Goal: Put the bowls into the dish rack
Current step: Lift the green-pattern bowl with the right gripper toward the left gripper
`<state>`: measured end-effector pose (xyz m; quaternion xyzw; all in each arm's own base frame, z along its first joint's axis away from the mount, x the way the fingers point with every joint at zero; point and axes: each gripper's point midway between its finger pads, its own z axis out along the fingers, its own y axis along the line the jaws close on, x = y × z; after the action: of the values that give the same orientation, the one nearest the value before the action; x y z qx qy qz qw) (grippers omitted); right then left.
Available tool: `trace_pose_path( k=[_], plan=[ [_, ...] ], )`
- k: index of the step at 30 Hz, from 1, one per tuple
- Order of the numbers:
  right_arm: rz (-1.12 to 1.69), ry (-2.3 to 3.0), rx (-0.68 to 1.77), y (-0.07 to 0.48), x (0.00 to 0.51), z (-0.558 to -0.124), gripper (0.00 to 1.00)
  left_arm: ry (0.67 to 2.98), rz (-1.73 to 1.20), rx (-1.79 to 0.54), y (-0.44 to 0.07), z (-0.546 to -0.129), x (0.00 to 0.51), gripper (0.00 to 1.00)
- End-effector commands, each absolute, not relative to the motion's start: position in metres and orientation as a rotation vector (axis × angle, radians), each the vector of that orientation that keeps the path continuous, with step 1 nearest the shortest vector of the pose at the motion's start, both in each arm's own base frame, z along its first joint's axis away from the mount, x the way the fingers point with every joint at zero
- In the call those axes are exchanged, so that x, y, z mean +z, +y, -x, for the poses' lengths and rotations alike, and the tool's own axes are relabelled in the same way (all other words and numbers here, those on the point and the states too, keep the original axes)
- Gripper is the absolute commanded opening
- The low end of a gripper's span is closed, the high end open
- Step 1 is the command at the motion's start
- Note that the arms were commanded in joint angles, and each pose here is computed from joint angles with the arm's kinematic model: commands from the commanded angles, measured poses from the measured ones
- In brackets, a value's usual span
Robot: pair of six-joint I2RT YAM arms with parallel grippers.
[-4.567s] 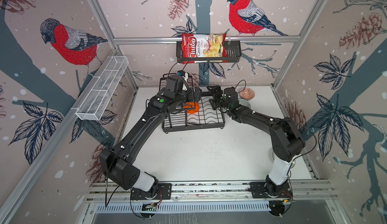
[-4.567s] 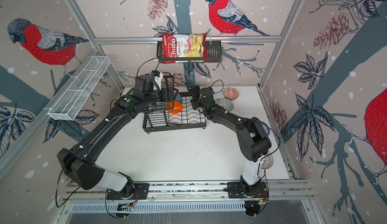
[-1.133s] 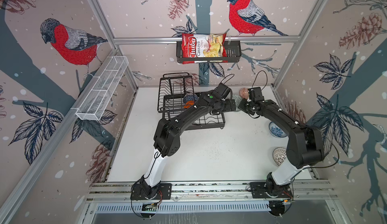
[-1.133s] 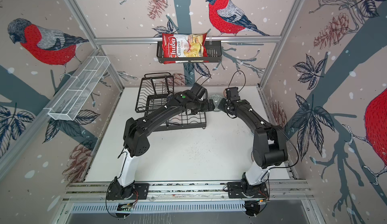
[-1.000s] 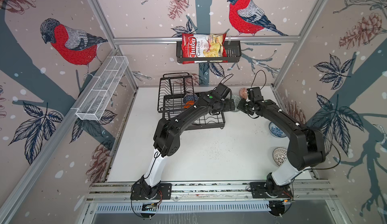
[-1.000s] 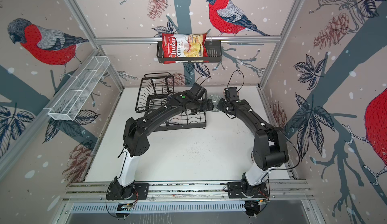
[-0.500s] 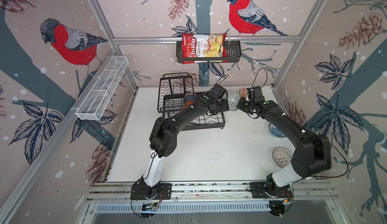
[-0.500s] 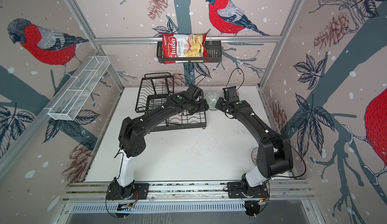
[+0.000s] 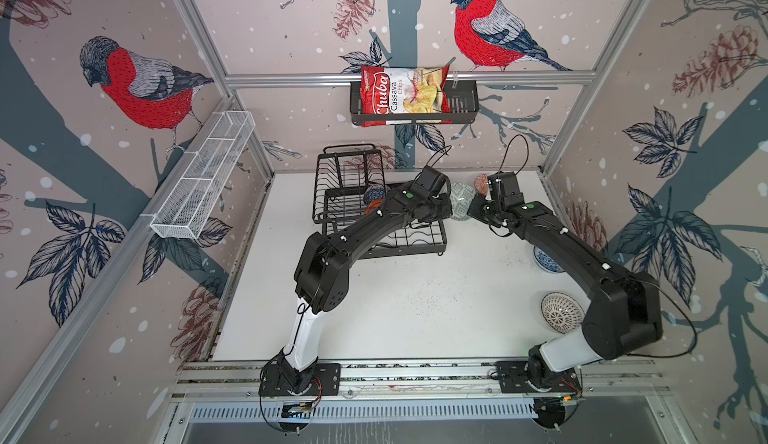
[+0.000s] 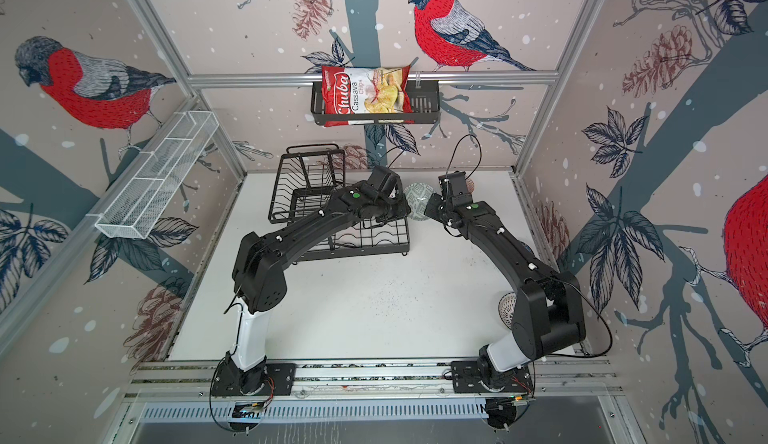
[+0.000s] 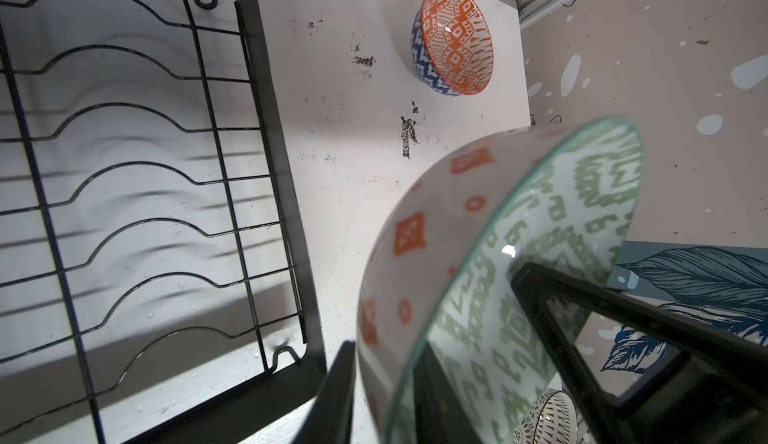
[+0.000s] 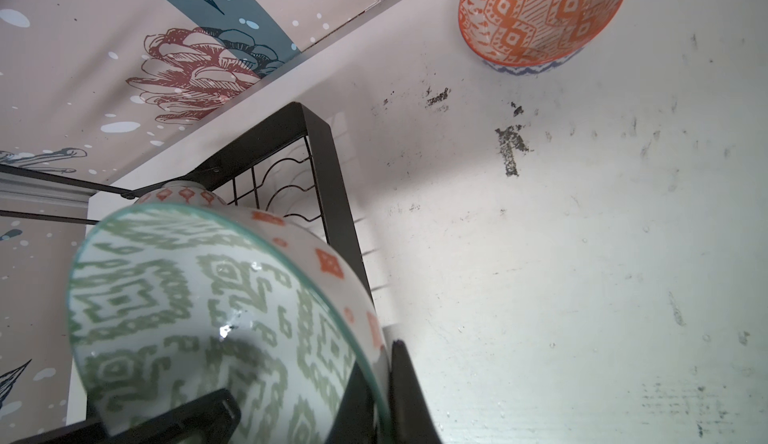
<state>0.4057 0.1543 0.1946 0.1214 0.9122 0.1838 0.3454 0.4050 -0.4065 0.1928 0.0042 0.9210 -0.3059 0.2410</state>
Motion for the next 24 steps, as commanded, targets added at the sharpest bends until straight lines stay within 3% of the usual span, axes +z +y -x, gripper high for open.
trace_pose_path(
  k=[1,18,24],
  plan=[
    [-0.318,2.270,0.506,0.156,0.215,-0.418,0.07,2.512,-0.027,-0.831,-0.406,-0.406,0.196,0.24],
    [-0.322,2.242,0.531,0.158,0.222,-0.414,0.20,2.526,-0.033,-0.817,-0.403,-0.403,0.192,0.00],
    [-0.328,2.233,0.545,0.159,0.229,-0.413,0.31,2.515,-0.024,-0.802,-0.400,-0.405,0.192,0.00]
  ],
)
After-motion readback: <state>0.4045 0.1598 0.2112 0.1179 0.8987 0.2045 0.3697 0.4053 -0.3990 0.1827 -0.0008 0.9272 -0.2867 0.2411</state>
